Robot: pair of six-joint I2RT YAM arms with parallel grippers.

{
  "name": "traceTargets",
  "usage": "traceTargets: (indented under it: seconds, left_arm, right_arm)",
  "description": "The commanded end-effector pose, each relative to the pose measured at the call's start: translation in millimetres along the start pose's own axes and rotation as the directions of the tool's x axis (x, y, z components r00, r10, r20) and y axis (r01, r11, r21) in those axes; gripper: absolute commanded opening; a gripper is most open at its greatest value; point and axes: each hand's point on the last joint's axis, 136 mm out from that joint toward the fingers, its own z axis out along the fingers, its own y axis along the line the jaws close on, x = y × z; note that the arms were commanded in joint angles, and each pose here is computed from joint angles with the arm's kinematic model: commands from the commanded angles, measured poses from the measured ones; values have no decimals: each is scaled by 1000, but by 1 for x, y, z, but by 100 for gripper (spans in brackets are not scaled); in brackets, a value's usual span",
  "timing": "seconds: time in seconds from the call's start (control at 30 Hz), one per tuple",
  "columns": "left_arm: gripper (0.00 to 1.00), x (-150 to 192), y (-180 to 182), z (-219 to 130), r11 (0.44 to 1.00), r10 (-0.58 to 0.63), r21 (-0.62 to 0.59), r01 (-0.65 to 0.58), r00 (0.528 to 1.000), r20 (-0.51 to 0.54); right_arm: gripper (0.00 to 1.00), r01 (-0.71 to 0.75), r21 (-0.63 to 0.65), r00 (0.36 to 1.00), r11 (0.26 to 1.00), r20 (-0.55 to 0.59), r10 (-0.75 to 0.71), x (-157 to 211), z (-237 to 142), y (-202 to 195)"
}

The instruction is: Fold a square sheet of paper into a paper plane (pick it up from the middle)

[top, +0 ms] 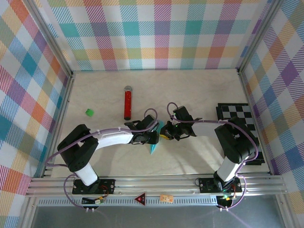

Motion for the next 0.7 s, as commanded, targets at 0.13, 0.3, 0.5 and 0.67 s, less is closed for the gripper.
traceTargets:
  seconds: [0.13,0.3,0.5,0.67]
  left_arm:
    - [24,6,4,2,998,26,-64,-28,999,-27]
    - [24,6,1,3,998,27,-56,-28,999,-31]
    - [23,9,-3,7,1000,7,-25,-8,999,-43]
    - [21,10,-1,10,999,3,-39,-5,999,-45]
  right_arm:
    - [16,-16,6,1000,1000,-14,16,1,2,-1]
    - [16,-17,6,1000,1000,-14,17,1,3,-2]
    - [16,-20,8,1000,1000,-14,20,2,4,-4]
    - [16,-22,12,1000,1000,-18,22,3,4,-6]
